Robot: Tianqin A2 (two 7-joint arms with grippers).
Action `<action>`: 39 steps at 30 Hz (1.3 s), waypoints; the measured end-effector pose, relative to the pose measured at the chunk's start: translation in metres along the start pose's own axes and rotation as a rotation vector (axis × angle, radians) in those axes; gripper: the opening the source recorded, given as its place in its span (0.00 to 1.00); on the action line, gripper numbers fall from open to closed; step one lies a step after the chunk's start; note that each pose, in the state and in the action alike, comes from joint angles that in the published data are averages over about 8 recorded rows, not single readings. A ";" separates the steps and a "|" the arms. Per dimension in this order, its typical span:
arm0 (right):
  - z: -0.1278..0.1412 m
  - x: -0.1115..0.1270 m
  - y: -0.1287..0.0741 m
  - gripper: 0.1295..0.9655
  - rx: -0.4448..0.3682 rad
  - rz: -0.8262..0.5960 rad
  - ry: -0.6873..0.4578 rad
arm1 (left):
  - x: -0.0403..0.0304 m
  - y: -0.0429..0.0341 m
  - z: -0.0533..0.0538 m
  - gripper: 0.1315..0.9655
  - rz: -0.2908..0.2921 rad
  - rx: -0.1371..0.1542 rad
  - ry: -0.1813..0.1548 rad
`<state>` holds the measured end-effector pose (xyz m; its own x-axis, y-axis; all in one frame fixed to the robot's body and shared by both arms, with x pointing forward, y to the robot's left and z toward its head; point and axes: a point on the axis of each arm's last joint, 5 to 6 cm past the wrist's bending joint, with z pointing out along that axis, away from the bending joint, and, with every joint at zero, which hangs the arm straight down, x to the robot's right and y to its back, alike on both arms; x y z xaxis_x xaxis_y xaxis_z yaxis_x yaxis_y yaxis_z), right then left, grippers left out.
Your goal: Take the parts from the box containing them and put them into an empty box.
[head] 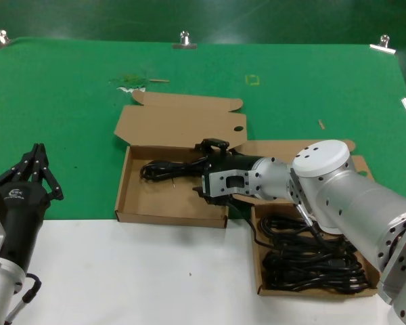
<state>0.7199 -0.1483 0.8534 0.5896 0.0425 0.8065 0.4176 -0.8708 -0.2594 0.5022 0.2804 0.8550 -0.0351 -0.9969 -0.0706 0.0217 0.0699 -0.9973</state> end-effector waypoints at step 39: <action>0.007 -0.064 -0.031 1.00 0.118 0.360 0.052 | 0.0000 0.0000 0.000 0.51 0.000 0.000 0.000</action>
<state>0.6741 -0.1201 0.8064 0.6785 -0.2837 0.6776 0.2686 -0.7628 -0.5883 0.5022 0.2804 0.8550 -0.0351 -0.9969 -0.0706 0.0217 0.0698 -0.9973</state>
